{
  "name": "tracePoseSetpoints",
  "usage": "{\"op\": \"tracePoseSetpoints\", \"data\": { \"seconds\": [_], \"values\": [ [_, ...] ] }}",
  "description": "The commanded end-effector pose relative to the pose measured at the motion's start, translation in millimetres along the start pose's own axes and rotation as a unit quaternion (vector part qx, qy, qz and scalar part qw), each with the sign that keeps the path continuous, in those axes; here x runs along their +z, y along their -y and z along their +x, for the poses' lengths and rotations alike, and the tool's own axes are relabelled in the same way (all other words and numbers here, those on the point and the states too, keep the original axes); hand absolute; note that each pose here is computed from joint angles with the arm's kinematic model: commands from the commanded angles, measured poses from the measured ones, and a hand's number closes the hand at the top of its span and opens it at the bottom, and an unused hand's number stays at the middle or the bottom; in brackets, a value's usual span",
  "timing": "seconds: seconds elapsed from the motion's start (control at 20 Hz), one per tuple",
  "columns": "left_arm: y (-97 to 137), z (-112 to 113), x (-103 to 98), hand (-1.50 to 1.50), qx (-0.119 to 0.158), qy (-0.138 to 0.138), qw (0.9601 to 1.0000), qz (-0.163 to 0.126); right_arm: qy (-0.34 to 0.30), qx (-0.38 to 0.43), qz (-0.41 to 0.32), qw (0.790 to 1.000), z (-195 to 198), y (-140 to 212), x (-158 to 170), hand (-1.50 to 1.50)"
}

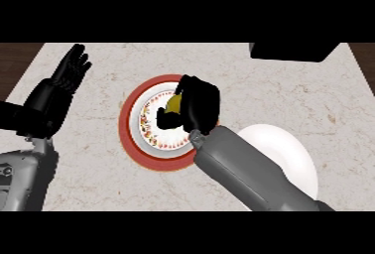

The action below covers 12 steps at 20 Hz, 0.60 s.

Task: Pick the lemon from the plate and place it in the plate

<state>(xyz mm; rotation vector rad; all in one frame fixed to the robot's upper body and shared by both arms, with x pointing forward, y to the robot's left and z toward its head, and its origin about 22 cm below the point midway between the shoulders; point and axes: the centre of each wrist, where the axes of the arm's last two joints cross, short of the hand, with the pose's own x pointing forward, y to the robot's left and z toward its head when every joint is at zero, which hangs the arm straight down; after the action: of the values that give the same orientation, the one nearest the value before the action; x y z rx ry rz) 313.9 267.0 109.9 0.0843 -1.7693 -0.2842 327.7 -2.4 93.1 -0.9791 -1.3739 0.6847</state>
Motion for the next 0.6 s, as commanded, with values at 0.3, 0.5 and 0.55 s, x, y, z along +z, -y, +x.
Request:
{"op": "tracePoseSetpoints", "data": {
  "seconds": [0.3, 0.5, 0.55],
  "values": [
    [9.8, 8.0, -9.0, 0.0, -0.002, 0.011, 0.9997, -0.021, -0.098, -0.122, -0.005, 0.988, -13.8, -18.3, -32.3, -1.5],
    [15.1, 3.4, -9.4, 0.0, 0.01, 0.009, 0.9997, -0.02, -0.063, -0.172, -0.035, 0.982, -3.7, -15.1, -33.2, -1.5],
    [18.8, 8.9, -9.8, 0.0, 0.013, 0.006, 0.9996, -0.026, -0.055, -0.188, -0.054, 0.979, -6.7, -18.6, -30.2, -1.5]
  ]
}}
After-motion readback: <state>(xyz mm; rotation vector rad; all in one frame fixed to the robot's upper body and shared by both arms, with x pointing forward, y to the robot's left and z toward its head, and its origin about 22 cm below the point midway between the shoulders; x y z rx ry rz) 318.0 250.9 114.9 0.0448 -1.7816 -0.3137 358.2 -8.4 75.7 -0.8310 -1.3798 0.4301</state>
